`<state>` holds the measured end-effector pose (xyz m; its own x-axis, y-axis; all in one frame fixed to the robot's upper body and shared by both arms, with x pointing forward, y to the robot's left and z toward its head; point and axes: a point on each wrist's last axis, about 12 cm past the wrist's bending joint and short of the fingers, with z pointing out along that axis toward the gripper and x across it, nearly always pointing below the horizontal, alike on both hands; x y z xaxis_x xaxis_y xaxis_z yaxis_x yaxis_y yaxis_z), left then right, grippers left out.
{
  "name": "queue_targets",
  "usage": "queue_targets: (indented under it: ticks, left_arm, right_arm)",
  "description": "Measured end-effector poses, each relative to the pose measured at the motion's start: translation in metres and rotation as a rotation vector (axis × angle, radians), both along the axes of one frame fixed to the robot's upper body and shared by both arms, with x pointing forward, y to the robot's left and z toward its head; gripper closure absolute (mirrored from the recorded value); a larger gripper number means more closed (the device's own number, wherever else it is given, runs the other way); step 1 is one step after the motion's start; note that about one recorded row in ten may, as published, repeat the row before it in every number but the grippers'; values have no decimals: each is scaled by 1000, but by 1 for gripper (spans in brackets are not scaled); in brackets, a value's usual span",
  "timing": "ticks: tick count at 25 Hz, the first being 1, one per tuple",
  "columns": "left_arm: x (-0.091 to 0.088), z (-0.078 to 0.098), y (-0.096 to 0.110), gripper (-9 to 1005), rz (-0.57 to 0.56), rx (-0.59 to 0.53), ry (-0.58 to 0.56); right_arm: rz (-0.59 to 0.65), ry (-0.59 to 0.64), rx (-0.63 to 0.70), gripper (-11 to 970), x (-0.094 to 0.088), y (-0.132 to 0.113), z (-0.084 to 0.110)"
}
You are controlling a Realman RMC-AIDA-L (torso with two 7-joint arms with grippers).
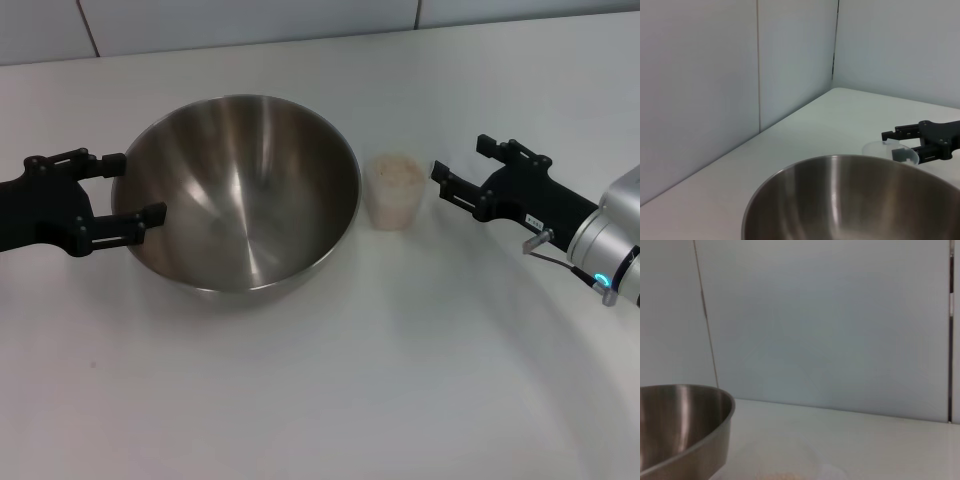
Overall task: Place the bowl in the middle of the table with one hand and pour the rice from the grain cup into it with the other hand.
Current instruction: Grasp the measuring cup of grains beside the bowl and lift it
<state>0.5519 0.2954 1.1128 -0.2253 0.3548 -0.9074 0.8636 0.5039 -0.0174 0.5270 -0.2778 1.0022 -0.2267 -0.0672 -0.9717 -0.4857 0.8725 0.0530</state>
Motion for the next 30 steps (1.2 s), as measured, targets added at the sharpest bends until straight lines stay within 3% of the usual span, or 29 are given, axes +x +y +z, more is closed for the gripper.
queue_targets:
  ticks: [14, 22, 30]
  left_arm:
    - [-1, -1, 0, 181, -3, 1, 5]
    - [-1, -1, -2, 181, -13, 4, 10]
    - [0, -2, -5, 182, -27, 19, 21]
  right_arm:
    - [-4, -7, -36, 242, 19, 7, 7]
    - [10, -14, -36, 292, 21, 11, 8]
    - [14, -19, -37, 523, 21, 11, 9]
